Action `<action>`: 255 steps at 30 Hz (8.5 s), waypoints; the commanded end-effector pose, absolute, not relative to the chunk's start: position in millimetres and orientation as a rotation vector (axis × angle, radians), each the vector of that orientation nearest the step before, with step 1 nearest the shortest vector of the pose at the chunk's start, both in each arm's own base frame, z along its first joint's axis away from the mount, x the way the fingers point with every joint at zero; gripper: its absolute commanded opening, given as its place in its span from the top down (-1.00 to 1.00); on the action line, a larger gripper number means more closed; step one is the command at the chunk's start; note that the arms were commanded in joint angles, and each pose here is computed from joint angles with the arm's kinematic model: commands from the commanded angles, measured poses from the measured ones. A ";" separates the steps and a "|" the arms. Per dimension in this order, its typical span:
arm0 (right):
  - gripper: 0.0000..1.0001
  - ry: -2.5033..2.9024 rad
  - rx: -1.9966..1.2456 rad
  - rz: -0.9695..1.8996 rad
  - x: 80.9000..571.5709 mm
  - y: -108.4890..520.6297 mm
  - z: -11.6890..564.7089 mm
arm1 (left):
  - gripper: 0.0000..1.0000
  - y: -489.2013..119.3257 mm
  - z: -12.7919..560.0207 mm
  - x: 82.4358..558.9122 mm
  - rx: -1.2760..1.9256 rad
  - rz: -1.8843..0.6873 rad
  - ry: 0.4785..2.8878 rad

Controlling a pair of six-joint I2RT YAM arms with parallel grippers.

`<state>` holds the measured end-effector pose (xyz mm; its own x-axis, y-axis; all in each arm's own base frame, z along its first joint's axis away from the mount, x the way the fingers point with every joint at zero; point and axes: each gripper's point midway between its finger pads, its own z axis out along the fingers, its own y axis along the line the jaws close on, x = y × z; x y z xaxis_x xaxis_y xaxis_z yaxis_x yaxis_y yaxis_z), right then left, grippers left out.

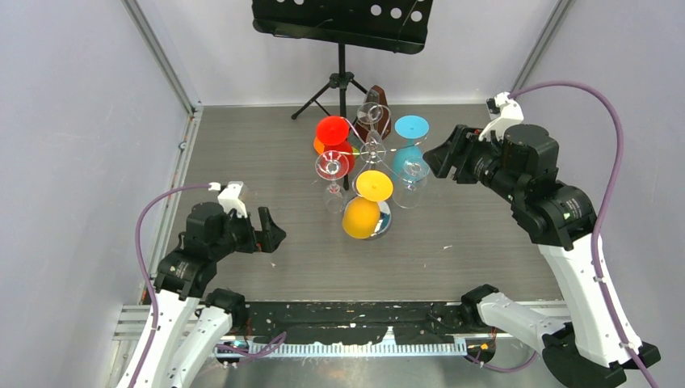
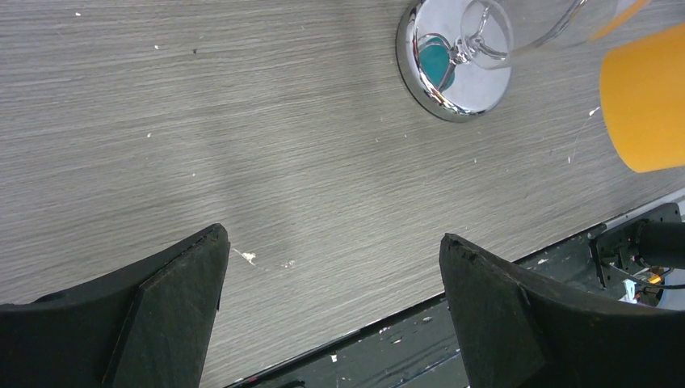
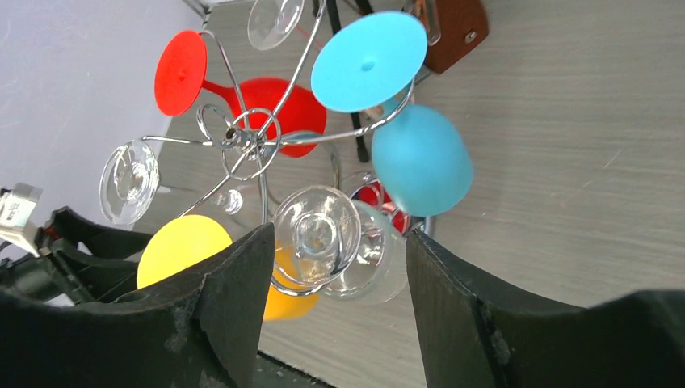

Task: Take the wine glass off the wine glass rack
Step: Pick up the wine glass from the wine rack.

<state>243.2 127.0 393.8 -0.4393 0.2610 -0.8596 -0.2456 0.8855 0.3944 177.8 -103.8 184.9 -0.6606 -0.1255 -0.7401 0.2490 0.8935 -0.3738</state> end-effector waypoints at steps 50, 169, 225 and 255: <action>0.10 1.892 0.130 1.039 232.6 174.7 393.3 | -0.98 -102.9 195.9 179.3 0.102 -0.567 2.169; 0.89 1.683 0.429 1.309 198.2 156.9 405.6 | -0.98 -99.3 190.8 182.3 0.076 -0.537 2.196; 0.89 1.602 0.517 1.345 237.2 162.1 435.8 | -0.98 -98.9 188.2 183.1 0.072 -0.532 2.209; 0.89 1.567 0.476 1.161 175.9 117.6 431.5 | -0.98 -97.0 191.5 182.8 0.072 -0.521 2.197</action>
<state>199.0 122.2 389.0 -0.4089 0.7847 -0.4659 -0.1103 0.4643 0.8788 180.9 -97.8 181.9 -0.6588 -0.1281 -0.7413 0.2184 0.9104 -0.3514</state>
